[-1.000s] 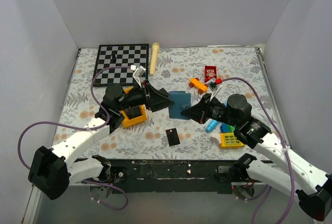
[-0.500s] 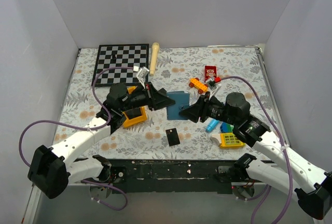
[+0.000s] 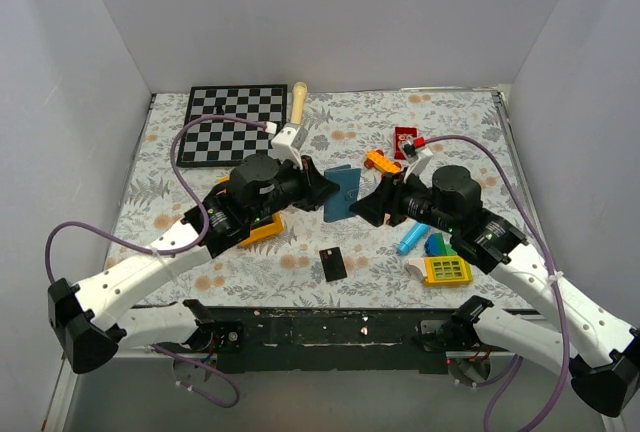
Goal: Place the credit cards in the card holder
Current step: Open the card holder at the center of the board.
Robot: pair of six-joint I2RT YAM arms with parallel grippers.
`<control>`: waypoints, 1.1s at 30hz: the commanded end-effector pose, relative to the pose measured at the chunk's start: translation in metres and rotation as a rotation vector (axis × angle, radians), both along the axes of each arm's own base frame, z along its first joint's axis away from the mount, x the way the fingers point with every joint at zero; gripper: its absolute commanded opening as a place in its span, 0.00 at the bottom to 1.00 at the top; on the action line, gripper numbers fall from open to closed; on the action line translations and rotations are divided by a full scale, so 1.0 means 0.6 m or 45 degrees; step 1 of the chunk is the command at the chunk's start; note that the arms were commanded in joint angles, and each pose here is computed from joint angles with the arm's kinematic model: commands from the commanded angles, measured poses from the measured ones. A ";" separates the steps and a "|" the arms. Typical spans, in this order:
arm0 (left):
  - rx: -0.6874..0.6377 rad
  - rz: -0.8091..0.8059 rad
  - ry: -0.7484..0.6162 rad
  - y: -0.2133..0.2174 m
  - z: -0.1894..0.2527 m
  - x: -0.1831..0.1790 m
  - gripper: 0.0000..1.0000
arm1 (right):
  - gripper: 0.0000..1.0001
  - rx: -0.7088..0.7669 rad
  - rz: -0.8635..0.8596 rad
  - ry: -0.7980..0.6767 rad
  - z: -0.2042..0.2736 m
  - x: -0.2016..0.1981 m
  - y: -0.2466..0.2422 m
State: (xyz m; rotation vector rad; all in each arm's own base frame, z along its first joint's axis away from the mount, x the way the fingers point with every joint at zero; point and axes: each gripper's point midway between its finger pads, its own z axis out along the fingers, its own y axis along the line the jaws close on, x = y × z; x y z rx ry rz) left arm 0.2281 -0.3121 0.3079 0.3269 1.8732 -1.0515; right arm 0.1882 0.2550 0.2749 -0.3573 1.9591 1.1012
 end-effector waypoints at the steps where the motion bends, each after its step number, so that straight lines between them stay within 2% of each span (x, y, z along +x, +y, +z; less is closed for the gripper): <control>1: 0.237 0.206 -0.001 0.026 -0.043 0.021 0.00 | 0.62 0.068 -0.013 -0.048 0.043 0.009 0.006; 10: 0.284 0.241 -0.025 0.006 -0.038 0.015 0.00 | 0.62 0.048 -0.015 0.008 0.025 0.019 0.018; 33: 0.188 0.143 -0.041 -0.029 -0.003 -0.021 0.00 | 0.58 0.013 -0.084 0.092 -0.017 0.040 0.023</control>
